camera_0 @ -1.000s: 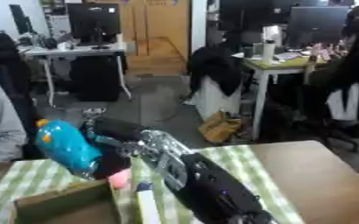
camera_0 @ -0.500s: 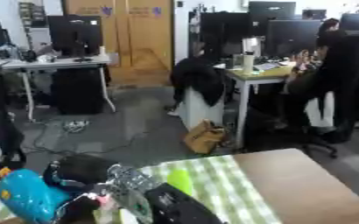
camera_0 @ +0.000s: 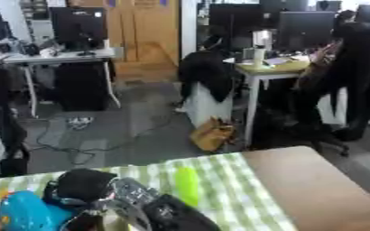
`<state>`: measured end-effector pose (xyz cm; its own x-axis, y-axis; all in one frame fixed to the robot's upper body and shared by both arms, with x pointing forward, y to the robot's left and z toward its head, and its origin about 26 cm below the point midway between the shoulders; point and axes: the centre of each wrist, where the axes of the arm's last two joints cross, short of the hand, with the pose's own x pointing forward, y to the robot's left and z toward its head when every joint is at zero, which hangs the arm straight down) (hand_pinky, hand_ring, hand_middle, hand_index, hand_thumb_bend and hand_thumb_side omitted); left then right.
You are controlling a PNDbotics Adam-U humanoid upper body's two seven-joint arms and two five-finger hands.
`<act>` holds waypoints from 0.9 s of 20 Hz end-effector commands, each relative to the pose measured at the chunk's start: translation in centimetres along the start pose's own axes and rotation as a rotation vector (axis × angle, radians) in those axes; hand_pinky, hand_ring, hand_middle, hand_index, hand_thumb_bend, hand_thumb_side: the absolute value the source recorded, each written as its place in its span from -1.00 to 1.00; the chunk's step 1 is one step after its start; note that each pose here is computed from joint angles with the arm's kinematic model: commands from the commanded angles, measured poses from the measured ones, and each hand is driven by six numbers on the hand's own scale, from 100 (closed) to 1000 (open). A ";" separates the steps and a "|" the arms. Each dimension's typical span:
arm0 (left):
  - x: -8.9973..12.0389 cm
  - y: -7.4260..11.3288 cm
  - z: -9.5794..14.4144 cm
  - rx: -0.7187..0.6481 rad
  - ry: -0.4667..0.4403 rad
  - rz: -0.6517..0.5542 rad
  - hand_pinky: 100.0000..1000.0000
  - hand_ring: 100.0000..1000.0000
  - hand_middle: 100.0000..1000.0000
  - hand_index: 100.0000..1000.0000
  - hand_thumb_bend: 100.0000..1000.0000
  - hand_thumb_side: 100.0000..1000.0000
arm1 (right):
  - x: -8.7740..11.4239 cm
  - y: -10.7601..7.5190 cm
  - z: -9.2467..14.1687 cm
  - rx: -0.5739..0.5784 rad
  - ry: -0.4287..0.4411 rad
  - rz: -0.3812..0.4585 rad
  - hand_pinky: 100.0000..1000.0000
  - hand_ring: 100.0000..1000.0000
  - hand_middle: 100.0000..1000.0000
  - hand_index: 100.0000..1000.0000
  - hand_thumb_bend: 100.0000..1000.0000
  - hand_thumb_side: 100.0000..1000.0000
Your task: Pick up objects on the table and place them in the box.
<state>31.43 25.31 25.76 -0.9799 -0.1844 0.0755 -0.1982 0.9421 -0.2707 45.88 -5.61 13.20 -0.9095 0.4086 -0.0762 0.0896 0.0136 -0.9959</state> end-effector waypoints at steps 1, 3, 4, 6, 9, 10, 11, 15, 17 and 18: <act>0.3 -0.3 -0.8 0.005 -0.040 0.020 0.52 0.62 0.63 0.80 -0.91 1.00 | 0.1 -0.4 -0.4 0.000 -0.020 0.037 -0.73 -1.00 -1.00 -0.42 -0.98 0.36; 0.3 -0.3 -0.8 0.006 -0.041 0.020 0.52 0.62 0.63 0.80 -0.91 1.00 | 0.2 0.0 -0.4 0.009 -0.026 0.045 -0.73 -1.00 -1.00 -0.43 -0.98 0.37; 0.3 -0.3 -0.8 0.007 -0.041 0.020 0.52 0.62 0.63 0.80 -0.91 1.00 | 0.2 0.1 -0.4 0.013 -0.028 0.049 -0.73 -1.00 -1.00 -0.43 -0.98 0.37; 0.3 -0.4 -0.8 0.009 -0.043 0.022 0.52 0.62 0.63 0.80 -0.90 1.00 | 0.2 0.5 -0.3 0.021 -0.030 0.051 -0.73 -1.00 -1.00 -0.43 -0.98 0.37; 0.3 -0.4 -0.8 0.011 -0.044 0.024 0.52 0.62 0.63 0.80 -0.90 1.00 | 0.2 0.9 -0.2 0.028 -0.029 0.060 -0.73 -1.00 -1.00 -0.43 -0.98 0.37; 0.3 -0.4 -0.8 0.012 -0.044 0.026 0.52 0.62 0.63 0.80 -0.90 1.00 | 0.1 1.1 -0.1 0.033 -0.027 0.063 -0.73 -1.00 -1.00 -0.43 -0.98 0.37; 0.3 -0.5 -0.8 0.013 -0.044 0.027 0.52 0.62 0.63 0.80 -0.90 1.00 | 0.1 1.2 0.0 0.038 -0.026 0.066 -0.73 -1.00 -1.00 -0.43 -0.99 0.38; 0.3 -0.5 -0.8 0.016 -0.045 0.029 0.52 0.62 0.63 0.80 -0.90 1.00 | -0.2 1.6 0.2 0.051 -0.017 0.085 -0.70 -1.00 -1.00 -0.39 -1.00 0.38; 0.3 -0.5 -0.9 0.016 -0.047 0.028 0.52 0.62 0.63 0.80 -0.90 1.00 | -0.4 1.6 0.3 0.042 -0.006 0.096 -0.63 -1.00 -1.00 -0.37 -1.00 0.38; 0.3 -0.5 -0.9 0.016 -0.049 0.028 0.52 0.62 0.63 0.80 -0.90 1.00 | -0.5 1.6 0.4 0.034 0.000 0.102 -0.63 -1.00 -1.00 -0.37 -1.00 0.38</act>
<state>31.48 25.09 25.92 -0.9824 -0.1753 0.0637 -0.1862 0.9417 -0.2801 45.87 -6.19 10.28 -0.9038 0.4031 -0.1439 0.1264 -0.0699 -0.9895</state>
